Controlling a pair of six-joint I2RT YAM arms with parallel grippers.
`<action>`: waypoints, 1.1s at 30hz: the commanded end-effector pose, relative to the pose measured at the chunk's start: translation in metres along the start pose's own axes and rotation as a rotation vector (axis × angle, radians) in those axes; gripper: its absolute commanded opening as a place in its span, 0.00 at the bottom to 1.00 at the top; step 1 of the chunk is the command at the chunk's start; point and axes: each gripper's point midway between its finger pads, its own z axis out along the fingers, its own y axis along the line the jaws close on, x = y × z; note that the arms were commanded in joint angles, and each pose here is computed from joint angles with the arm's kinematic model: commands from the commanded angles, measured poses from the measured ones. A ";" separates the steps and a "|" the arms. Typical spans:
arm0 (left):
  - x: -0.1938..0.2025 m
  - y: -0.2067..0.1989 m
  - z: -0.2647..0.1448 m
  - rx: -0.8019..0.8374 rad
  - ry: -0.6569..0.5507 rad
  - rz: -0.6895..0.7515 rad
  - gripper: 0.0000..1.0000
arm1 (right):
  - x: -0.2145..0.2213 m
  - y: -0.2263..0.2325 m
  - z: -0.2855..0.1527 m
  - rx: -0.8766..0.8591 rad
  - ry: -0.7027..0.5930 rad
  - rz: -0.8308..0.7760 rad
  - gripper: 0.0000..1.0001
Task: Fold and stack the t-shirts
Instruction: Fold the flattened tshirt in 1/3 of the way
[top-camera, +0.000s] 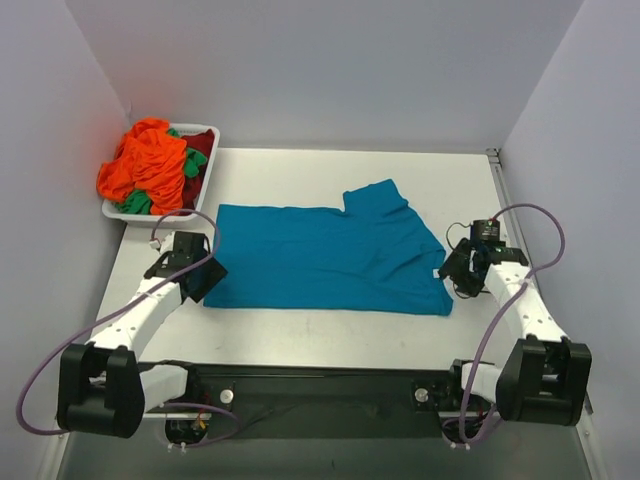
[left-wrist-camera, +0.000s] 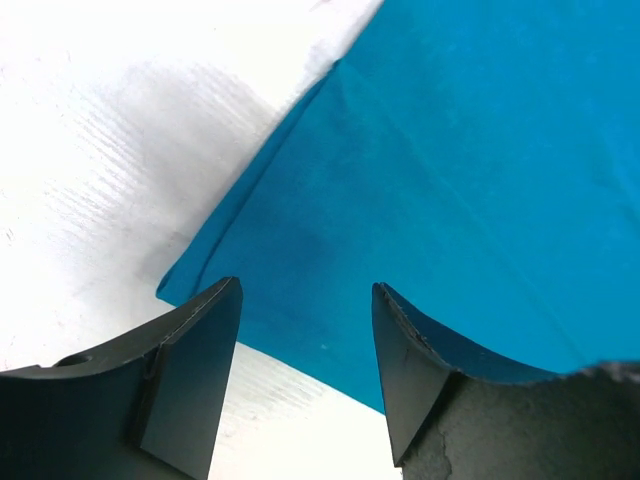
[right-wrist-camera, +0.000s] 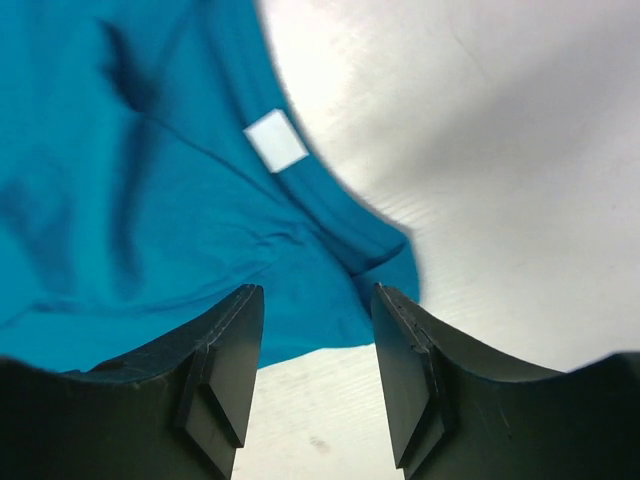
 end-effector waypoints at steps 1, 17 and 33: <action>-0.018 -0.008 -0.019 0.025 -0.051 -0.005 0.65 | -0.004 0.023 -0.033 -0.110 -0.028 0.034 0.47; 0.015 0.026 -0.011 0.030 -0.027 -0.039 0.67 | 0.070 0.034 -0.007 -0.136 0.005 0.065 0.45; 0.026 0.048 0.014 -0.048 -0.036 -0.027 0.57 | 0.076 -0.016 0.021 0.030 0.062 0.154 0.45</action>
